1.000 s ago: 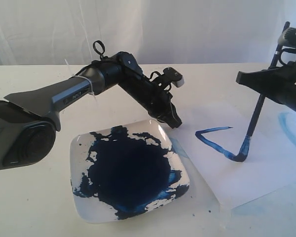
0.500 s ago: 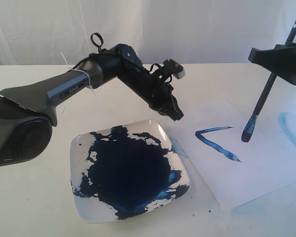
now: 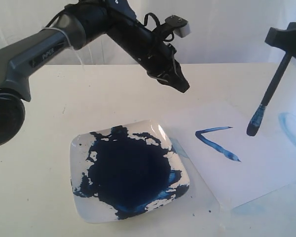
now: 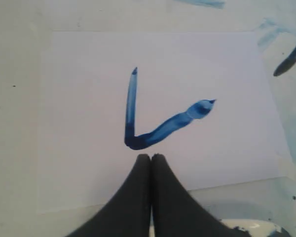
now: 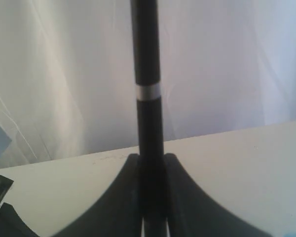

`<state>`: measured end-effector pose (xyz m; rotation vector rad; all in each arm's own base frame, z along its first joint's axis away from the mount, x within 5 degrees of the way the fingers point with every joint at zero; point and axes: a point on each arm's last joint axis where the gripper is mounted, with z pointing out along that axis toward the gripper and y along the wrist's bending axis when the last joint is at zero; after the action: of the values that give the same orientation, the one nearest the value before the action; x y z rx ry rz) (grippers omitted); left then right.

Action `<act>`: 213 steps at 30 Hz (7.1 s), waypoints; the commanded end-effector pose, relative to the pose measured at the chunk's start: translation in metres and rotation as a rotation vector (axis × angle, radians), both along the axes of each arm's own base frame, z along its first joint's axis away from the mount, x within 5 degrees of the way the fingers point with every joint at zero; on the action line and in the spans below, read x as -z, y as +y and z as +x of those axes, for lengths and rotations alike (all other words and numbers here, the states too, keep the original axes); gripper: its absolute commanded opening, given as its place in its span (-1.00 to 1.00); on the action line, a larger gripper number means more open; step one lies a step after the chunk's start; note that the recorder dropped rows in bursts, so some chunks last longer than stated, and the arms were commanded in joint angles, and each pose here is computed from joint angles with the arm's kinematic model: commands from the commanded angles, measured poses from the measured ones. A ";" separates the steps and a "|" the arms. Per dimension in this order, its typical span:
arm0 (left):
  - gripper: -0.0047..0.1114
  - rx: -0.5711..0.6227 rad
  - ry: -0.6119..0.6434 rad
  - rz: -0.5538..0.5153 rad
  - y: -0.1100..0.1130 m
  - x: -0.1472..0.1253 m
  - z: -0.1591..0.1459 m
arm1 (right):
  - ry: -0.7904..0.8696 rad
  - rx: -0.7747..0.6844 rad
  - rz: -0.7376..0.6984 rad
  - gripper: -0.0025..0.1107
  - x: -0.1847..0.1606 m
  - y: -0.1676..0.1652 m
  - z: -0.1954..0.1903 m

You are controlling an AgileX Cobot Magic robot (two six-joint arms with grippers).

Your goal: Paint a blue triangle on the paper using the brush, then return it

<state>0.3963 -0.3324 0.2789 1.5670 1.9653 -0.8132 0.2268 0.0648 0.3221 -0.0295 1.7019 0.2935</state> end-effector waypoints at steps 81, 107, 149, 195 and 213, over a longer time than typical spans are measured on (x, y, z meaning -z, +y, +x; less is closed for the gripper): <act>-0.92 -0.104 0.123 -0.015 -0.052 0.113 -0.143 | 0.579 -0.066 0.006 -0.96 0.026 -0.027 0.139; -0.92 -0.138 0.108 -0.017 -0.054 0.124 -0.138 | 0.635 -0.038 0.101 -0.96 0.055 -0.025 0.155; -0.92 -0.143 0.166 0.018 -0.058 0.151 -0.137 | 0.675 0.024 0.114 -0.96 0.091 -0.029 0.172; -0.92 -0.167 0.123 -0.001 -0.055 0.140 -0.131 | 0.626 0.080 0.113 -0.96 0.100 -0.033 0.182; -0.92 -0.180 0.111 -0.003 -0.055 0.141 -0.129 | 0.538 0.141 0.119 -0.96 0.095 -0.038 0.188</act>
<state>0.2660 -0.3887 0.1340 1.3524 2.1500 -0.8427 0.4128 0.0305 0.2256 0.2469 2.2315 0.3229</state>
